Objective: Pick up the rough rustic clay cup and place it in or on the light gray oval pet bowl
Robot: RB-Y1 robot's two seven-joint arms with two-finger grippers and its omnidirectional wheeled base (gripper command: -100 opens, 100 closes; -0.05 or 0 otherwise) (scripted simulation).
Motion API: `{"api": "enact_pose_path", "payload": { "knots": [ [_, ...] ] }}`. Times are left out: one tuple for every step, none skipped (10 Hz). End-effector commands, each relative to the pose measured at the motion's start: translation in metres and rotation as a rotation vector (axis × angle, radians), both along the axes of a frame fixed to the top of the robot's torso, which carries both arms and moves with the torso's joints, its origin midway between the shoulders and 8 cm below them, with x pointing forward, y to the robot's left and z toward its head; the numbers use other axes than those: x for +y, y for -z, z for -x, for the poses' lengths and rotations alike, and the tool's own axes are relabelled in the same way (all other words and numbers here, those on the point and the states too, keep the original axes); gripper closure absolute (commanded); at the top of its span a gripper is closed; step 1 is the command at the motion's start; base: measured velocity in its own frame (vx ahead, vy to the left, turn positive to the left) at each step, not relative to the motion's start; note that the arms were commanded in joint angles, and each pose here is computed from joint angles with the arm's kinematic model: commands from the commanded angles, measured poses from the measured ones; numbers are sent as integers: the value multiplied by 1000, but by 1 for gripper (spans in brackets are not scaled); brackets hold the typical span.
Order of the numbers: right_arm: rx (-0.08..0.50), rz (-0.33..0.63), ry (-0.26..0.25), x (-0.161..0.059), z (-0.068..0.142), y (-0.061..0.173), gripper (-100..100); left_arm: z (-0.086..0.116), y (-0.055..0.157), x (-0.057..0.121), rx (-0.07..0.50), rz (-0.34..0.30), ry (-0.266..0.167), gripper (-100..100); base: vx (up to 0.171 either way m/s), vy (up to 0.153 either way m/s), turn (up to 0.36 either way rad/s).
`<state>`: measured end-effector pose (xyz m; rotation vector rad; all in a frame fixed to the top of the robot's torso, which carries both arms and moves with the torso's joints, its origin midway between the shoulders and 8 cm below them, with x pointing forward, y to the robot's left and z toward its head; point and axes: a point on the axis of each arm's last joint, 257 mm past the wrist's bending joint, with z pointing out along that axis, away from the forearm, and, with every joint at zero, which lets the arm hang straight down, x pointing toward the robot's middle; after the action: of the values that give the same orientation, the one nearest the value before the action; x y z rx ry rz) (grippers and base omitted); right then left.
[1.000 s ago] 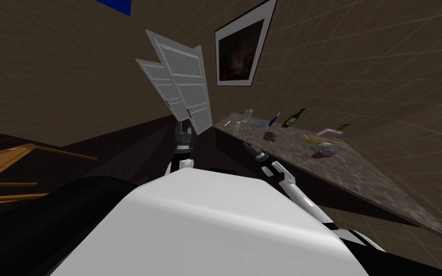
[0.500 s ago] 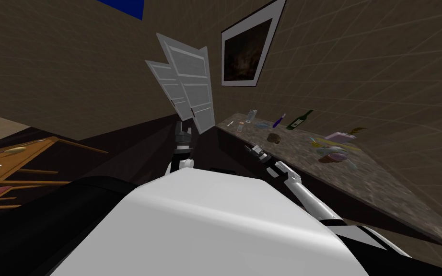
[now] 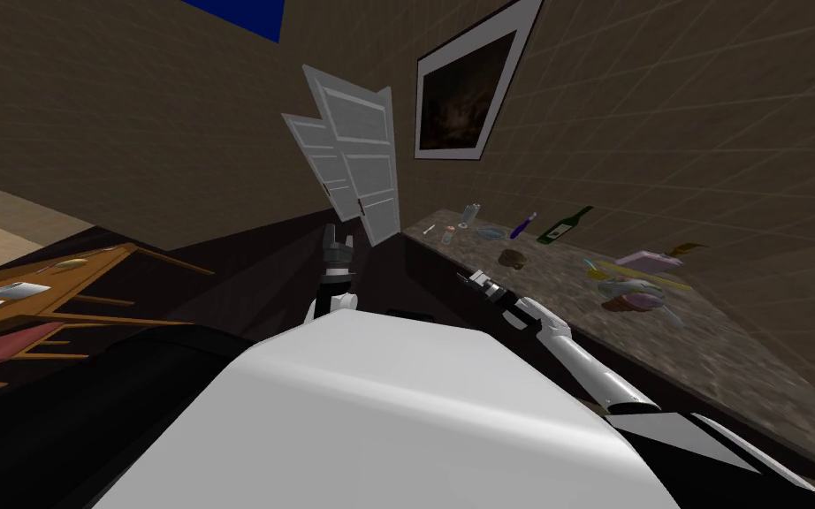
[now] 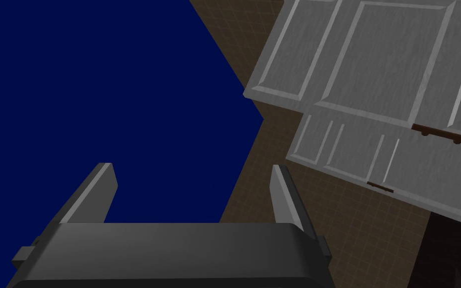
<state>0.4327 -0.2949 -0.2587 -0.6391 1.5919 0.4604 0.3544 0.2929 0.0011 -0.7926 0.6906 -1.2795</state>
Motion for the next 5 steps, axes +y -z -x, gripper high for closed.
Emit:
{"api": "enact_pose_path", "payload": {
  "knots": [
    [-3,93,-15,-17,-1,9,-100,0,0,0,0,0,0,0,15,-2,124],
    [12,102,5,-27,-1,16,-100,0,0,0,0,0,0,0,17,-6,92],
    [16,104,9,-29,-1,18,-100,0,0,0,0,0,0,0,9,-5,-6],
    [5,188,-14,-42,-1,20,-100,0,0,0,0,0,0,0,16,-2,140],
    [15,194,-2,-48,-1,24,-100,0,0,0,0,0,0,0,20,-9,76]
  ]
}}
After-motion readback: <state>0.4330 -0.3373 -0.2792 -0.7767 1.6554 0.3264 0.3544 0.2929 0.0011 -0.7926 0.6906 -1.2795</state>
